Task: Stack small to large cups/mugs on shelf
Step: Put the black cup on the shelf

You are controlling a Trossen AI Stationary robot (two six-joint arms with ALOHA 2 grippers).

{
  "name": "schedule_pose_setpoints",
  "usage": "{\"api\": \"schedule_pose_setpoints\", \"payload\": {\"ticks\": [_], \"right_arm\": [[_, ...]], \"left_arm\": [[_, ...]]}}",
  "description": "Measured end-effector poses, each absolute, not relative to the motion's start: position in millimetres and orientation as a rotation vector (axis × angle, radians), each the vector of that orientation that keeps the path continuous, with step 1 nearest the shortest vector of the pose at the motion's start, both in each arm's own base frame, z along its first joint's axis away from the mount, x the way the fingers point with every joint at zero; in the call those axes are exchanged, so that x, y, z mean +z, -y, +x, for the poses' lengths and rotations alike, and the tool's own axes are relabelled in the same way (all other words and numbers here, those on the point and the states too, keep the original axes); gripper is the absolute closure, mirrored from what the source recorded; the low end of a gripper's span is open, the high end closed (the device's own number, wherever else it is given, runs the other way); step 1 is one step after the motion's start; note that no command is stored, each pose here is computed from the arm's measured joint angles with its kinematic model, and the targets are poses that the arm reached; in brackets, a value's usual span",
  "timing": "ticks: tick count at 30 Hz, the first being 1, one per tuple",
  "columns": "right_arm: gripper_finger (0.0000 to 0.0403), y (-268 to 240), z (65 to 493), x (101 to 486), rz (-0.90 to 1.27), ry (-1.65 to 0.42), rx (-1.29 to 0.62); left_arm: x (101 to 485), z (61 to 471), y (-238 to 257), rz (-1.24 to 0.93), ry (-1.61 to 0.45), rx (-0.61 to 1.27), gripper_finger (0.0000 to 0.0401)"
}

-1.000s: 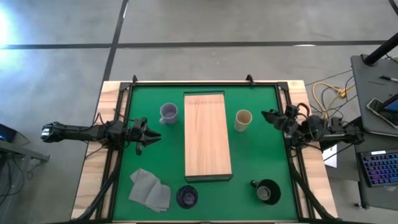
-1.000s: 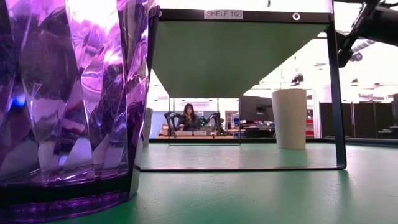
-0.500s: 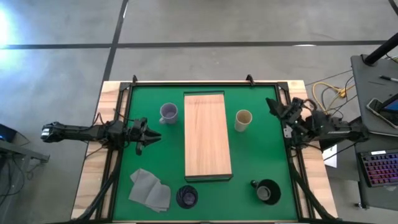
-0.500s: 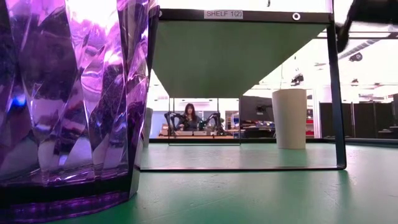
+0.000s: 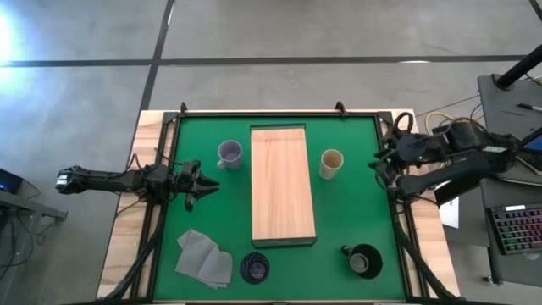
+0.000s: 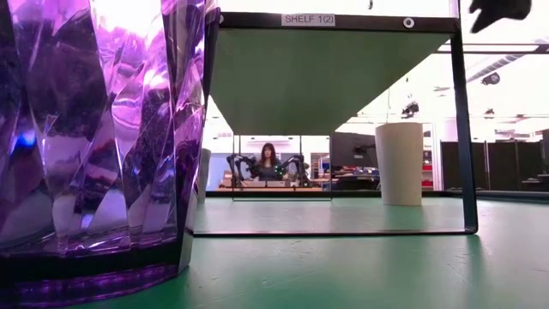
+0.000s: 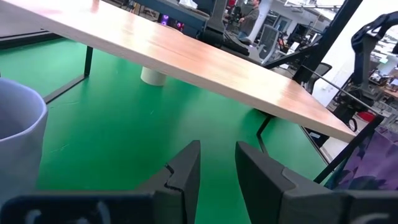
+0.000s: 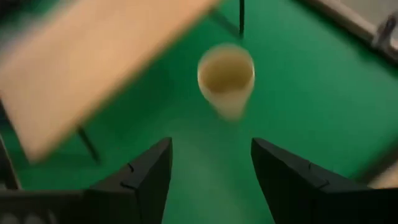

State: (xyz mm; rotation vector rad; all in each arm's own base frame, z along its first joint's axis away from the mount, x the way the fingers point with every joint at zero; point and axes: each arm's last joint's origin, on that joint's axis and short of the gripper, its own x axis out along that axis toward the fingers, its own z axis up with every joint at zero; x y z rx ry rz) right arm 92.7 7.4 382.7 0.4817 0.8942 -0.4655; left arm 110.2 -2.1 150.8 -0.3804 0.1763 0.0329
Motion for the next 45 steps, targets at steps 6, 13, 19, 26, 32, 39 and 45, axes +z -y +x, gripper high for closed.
{"api": "schedule_pose_setpoints", "payload": {"ticks": [6,13,19,26,32,39,45], "right_arm": [[0.0191,-30,88,380,0.529,-1.077,-0.309],[0.0191,-83,76,337,0.499,-1.288,-0.266],[0.0191,-120,64,322,0.534,-1.183,-0.409],[0.0191,-171,80,296,0.494,-1.217,-0.457],[0.0191,-202,93,273,0.412,-1.241,-0.522],[0.019,-213,100,261,0.516,-1.207,-0.637],[0.0191,-226,106,250,0.545,-1.203,-0.59]], "left_arm": [[151,110,2,-0.38,-0.178,0.032,0.0314],[151,110,2,-0.38,-0.178,0.03,0.0314],[151,110,2,-0.38,-0.178,0.03,0.0314],[151,110,2,-0.38,-0.178,0.032,0.0314],[151,110,2,-0.38,-0.178,0.034,0.0314],[151,110,2,-0.38,-0.178,0.034,0.0314],[151,110,2,-0.38,-0.178,0.033,0.0314]]}}
